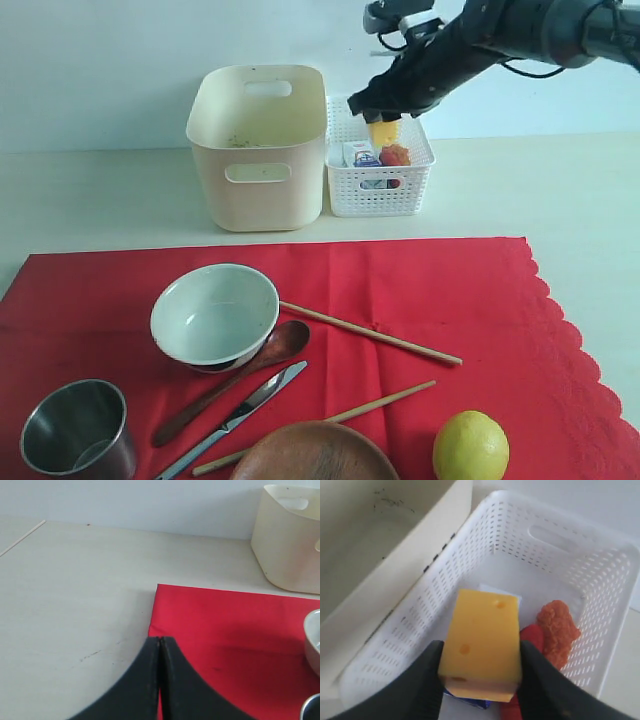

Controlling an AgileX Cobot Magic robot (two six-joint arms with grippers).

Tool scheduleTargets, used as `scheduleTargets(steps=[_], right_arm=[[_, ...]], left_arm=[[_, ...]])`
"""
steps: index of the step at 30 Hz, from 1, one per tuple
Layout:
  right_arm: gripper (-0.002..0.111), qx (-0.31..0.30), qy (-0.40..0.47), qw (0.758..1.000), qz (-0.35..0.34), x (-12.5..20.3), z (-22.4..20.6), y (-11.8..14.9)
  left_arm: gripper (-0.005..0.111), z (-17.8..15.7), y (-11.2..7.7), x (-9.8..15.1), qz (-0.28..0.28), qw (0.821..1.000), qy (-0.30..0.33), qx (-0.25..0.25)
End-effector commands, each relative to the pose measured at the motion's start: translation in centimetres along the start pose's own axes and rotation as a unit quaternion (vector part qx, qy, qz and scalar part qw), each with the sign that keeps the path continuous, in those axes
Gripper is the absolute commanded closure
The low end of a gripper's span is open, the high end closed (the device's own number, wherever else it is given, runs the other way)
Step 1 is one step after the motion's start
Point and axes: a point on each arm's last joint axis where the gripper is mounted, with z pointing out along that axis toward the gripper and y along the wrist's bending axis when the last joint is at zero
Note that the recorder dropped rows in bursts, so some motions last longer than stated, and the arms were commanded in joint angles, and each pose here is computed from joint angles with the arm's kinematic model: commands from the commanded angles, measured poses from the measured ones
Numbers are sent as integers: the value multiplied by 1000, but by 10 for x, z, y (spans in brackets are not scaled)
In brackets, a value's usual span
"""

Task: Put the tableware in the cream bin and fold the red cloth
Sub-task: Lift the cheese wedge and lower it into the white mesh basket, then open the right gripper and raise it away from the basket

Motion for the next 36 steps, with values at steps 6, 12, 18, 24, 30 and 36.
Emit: scheduleTargets(steps=[6, 12, 18, 24, 30, 36], right_arm=[[67, 36, 18, 997, -59, 14, 29, -13], [27, 39, 21, 997, -70, 5, 12, -12], [28, 34, 16, 998, -43, -14, -23, -7], [29, 14, 55, 998, -25, -20, -55, 0], [35, -13, 120, 993, -12, -15, -79, 8], [37, -26, 165, 986, 13, -14, -101, 14]], left_arm=[[106, 0, 0, -1, 3, 1000, -6, 2], [106, 0, 0, -1, 3, 1000, -6, 2], [106, 0, 0, -1, 3, 1000, -6, 2], [106, 0, 0, -1, 3, 1000, -6, 2], [106, 0, 0, -1, 3, 1000, -6, 2], [106, 0, 0, -1, 3, 1000, -6, 2]])
